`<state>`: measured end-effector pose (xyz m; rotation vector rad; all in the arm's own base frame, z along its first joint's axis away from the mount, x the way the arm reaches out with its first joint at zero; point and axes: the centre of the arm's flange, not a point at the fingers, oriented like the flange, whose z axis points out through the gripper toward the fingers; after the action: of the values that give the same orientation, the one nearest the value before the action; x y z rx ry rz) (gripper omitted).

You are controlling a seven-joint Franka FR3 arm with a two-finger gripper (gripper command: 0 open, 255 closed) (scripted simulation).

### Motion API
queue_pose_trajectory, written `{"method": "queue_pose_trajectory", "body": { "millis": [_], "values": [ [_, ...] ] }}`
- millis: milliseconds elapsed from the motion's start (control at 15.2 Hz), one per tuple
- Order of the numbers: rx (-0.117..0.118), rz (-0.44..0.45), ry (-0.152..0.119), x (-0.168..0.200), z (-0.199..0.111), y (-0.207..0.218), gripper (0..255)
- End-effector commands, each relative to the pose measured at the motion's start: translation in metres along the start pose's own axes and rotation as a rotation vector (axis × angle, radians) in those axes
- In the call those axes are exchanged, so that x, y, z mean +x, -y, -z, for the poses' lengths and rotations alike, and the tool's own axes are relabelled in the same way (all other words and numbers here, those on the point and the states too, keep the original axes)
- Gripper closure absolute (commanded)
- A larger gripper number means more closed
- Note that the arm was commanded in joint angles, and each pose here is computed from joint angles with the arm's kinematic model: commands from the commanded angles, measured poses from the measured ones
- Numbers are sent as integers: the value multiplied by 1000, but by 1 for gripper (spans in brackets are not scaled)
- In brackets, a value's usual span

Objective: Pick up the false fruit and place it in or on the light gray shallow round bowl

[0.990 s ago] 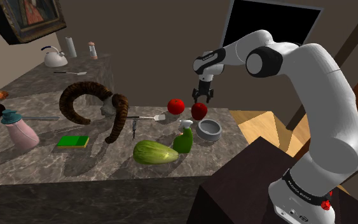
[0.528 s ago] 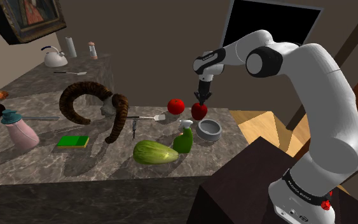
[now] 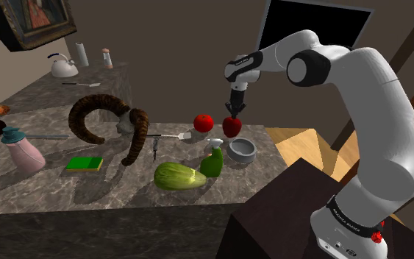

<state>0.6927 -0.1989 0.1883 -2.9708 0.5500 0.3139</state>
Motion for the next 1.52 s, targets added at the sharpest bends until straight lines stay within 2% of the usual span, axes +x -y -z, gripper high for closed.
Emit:
{"method": "queue_pose_trajectory", "body": {
  "millis": [0, 1188, 1452],
  "values": [
    [0, 0, 0, -2, 9, 1, 255],
    [0, 0, 0, -21, 97, 7, 255],
    [0, 0, 0, -72, 111, 2, 255]
  ]
}}
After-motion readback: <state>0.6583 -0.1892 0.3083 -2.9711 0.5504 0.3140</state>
